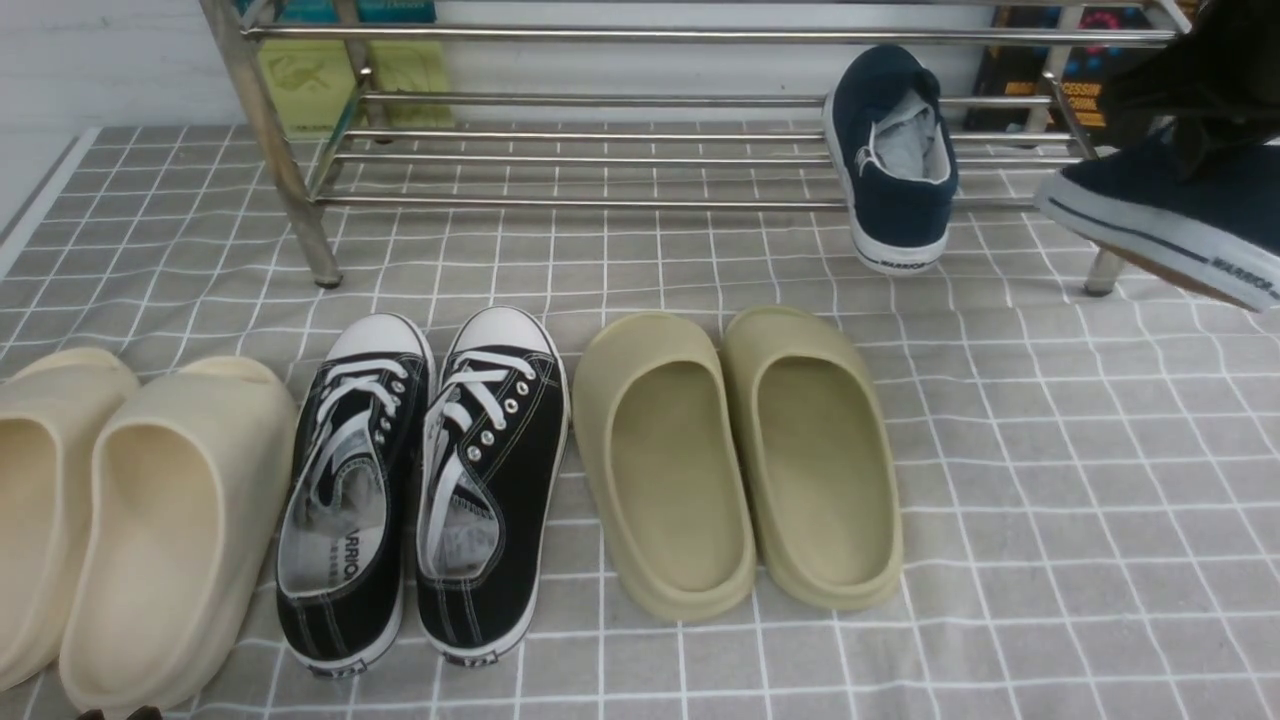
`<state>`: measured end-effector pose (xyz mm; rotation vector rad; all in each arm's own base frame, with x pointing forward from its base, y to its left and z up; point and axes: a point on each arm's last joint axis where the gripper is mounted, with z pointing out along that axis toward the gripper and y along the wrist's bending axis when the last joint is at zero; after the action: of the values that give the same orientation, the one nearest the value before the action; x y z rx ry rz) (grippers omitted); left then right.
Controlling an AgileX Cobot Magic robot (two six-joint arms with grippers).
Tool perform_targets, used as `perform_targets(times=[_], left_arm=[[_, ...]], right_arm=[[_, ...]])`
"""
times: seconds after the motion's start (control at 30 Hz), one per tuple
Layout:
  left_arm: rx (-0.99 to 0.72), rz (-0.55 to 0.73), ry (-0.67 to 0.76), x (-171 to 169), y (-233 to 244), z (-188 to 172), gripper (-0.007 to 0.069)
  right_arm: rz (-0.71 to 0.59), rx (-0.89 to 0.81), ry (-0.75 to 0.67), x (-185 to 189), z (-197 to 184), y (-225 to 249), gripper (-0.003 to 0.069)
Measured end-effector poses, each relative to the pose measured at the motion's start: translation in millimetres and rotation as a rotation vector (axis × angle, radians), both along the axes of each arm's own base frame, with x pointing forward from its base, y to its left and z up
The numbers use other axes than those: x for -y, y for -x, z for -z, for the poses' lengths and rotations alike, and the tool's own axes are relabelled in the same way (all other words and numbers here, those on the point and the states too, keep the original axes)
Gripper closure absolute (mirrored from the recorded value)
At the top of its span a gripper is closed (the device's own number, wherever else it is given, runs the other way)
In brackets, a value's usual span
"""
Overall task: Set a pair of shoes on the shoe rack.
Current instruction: Use the right arm to put a shoe into the shoe rack
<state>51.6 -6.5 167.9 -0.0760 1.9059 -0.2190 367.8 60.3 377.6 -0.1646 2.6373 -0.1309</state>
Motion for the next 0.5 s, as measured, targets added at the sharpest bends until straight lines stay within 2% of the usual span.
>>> perform_targets(times=[0.27,0.5], left_arm=[[0.0,0.0,0.0,0.0,0.0,0.0,0.0386],[0.0,0.0,0.0,0.0,0.0,0.0,0.0386]], right_arm=[[-0.025,0.136,0.008,-2.6,5.3,-22.1,0.0605],[-0.117,0.253,0.052,-9.7,28.9,-56.3,0.0605]])
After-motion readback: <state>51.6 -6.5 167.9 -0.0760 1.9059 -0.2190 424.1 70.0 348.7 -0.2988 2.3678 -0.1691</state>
